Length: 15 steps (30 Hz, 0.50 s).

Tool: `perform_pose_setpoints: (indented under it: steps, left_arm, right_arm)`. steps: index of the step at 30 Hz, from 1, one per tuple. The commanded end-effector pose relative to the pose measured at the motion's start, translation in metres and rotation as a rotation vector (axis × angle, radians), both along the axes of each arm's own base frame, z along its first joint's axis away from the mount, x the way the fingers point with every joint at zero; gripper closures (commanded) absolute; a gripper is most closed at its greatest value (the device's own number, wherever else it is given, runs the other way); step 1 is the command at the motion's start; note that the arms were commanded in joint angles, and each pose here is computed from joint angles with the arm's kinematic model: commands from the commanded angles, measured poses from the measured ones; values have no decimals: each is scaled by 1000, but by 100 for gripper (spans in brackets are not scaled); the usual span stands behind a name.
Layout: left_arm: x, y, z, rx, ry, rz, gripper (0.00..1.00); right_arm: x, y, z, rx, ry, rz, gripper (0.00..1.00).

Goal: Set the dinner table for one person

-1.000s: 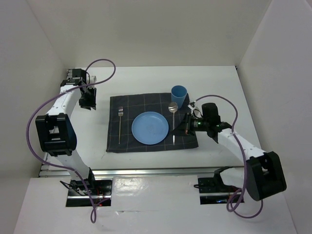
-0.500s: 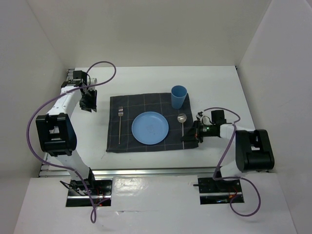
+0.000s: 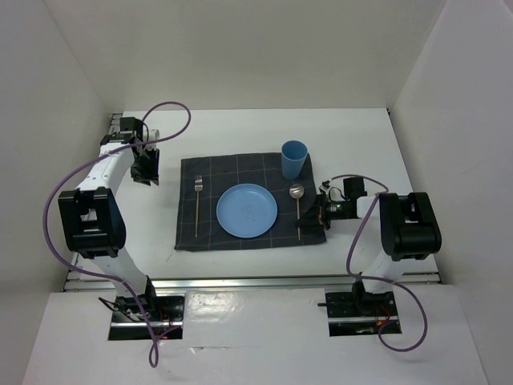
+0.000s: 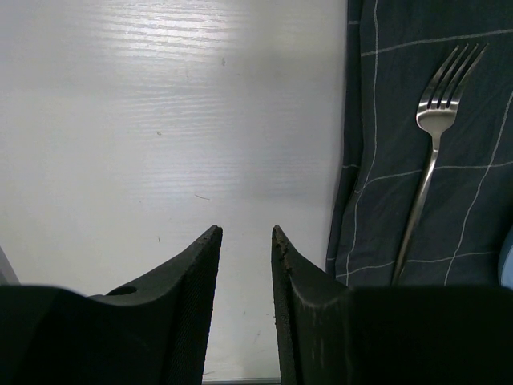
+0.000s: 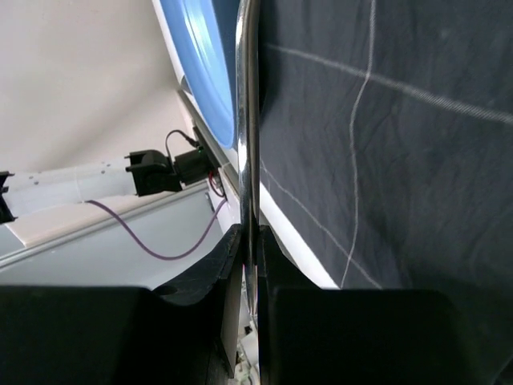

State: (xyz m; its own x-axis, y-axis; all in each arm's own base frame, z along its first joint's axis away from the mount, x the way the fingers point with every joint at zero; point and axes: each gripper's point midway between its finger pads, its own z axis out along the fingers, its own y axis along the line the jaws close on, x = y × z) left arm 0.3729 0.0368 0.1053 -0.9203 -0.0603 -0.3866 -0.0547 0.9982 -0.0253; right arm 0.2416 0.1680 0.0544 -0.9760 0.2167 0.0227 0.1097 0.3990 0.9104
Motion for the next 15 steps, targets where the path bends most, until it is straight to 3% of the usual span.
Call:
perform_pose_setpoints:
  steps: [1,4,6,8,15]
  left_arm:
    - [1,-3,12,-7,-40,-18,61]
    - [1,-3,12,-7,-40,-18,61]
    - [1,-3,12,-7,-40,-18,61]
    - [1,-3,12,-7,-40,-18,61]
    - [3,-3,11,-7,-38,-18,61]
  right_arm:
    - [22,0,8,8,-83,-9,100]
    - [25,0,-1,8,-67,-9,100]
    - [27,0,-4,18,-50,-8,91]
    - [31,0,-6,8,-56,-9,88]
    - [46,-1,-11,-7,-62,-6,87]
